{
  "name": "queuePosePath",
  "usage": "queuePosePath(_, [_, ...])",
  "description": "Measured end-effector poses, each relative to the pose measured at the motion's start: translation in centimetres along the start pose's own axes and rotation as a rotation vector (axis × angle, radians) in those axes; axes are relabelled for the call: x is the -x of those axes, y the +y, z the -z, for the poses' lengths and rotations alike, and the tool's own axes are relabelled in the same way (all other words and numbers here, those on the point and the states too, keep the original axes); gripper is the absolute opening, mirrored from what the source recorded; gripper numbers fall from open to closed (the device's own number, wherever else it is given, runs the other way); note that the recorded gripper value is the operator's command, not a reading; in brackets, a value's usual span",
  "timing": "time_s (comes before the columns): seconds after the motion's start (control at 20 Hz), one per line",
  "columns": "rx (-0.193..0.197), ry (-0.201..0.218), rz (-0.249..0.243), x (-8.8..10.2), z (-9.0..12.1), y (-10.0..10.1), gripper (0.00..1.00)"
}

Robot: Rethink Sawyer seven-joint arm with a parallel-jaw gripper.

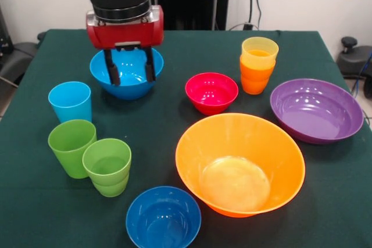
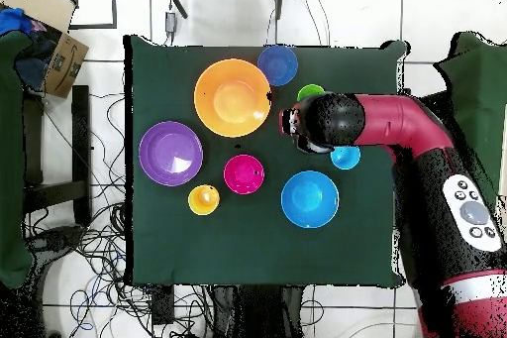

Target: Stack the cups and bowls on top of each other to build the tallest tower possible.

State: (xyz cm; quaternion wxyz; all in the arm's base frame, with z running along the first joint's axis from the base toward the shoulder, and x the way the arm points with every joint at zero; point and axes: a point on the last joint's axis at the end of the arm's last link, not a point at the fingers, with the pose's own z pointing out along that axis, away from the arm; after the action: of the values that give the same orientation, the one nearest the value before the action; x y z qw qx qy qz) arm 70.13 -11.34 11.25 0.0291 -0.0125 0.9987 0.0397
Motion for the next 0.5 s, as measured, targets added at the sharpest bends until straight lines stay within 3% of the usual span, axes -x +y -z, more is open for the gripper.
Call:
queuePosePath(0.2, [-0.008,-0.018,0.007,0.3,0.5,-1.6,1.0])
queuePosePath(0.5, [-0.018,-0.02,-0.012,-0.6,0.2,-4.9,1.0])
